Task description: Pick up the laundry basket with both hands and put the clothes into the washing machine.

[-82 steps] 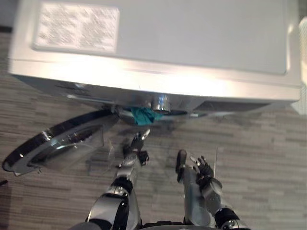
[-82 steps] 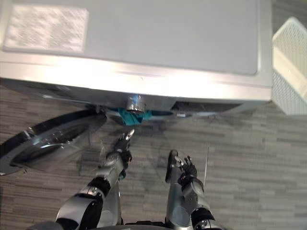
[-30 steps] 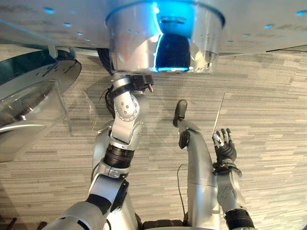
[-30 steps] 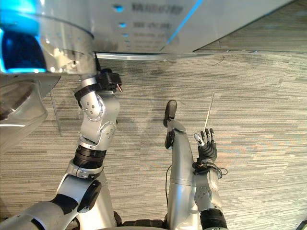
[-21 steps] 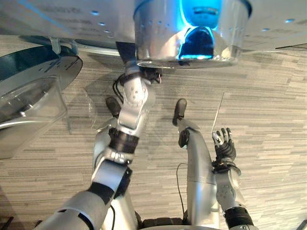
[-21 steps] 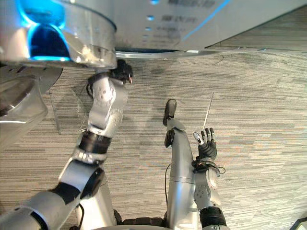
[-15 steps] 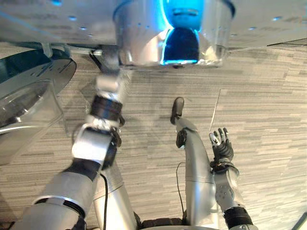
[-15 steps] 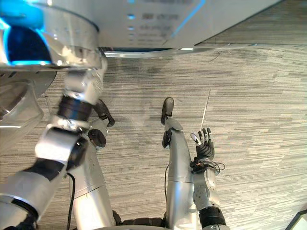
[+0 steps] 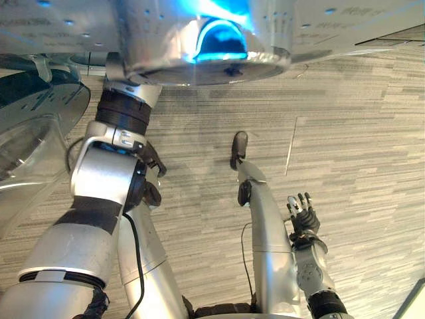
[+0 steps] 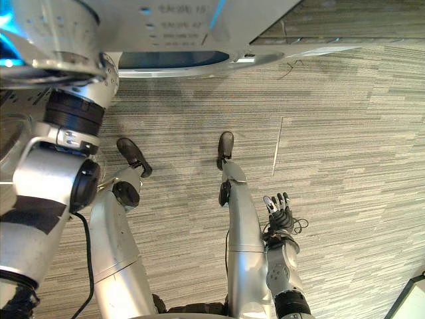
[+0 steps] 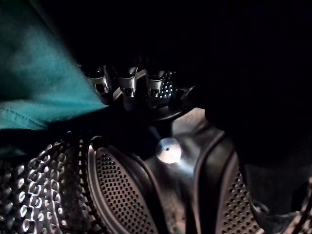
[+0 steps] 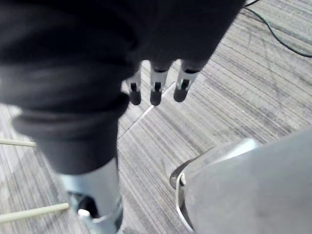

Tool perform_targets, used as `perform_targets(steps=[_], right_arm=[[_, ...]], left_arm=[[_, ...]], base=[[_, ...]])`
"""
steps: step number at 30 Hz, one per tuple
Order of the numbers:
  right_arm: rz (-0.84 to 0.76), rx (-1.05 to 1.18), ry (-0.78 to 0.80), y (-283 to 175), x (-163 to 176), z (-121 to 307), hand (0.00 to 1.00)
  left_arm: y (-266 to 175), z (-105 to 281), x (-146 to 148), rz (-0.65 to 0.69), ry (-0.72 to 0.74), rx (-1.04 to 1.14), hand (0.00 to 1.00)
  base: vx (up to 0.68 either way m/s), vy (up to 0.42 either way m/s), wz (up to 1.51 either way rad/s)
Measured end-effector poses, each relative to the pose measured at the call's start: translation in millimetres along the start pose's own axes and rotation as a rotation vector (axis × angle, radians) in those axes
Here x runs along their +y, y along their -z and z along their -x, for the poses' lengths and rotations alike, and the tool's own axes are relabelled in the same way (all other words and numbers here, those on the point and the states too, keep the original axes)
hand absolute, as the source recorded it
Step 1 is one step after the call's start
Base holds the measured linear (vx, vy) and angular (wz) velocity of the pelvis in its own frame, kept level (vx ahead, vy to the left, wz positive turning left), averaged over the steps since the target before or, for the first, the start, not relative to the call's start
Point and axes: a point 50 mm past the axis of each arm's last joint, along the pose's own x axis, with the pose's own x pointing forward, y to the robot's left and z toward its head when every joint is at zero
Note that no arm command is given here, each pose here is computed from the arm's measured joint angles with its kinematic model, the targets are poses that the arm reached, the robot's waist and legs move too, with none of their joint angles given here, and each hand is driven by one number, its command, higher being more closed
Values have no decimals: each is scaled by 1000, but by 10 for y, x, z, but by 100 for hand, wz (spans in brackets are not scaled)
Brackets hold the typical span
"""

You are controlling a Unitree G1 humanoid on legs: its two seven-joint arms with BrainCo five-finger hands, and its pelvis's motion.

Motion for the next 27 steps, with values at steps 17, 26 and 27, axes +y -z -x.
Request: perform_targets(steps=[17,26,27], right_arm=[[37,198,170,447,-337,242,0],[117,431,377,786,-870,634,0],[131,458,406,815,-956,710,0]], left_arm=[[1566,3069,885,-125,-108,961,0],[1426,4269,1811,-411,-419,1427,0],[1333,4435,1918,-419,-501,1468,0]], base=[[78,-21,29],[132,-43,12],[120,-27,9]])
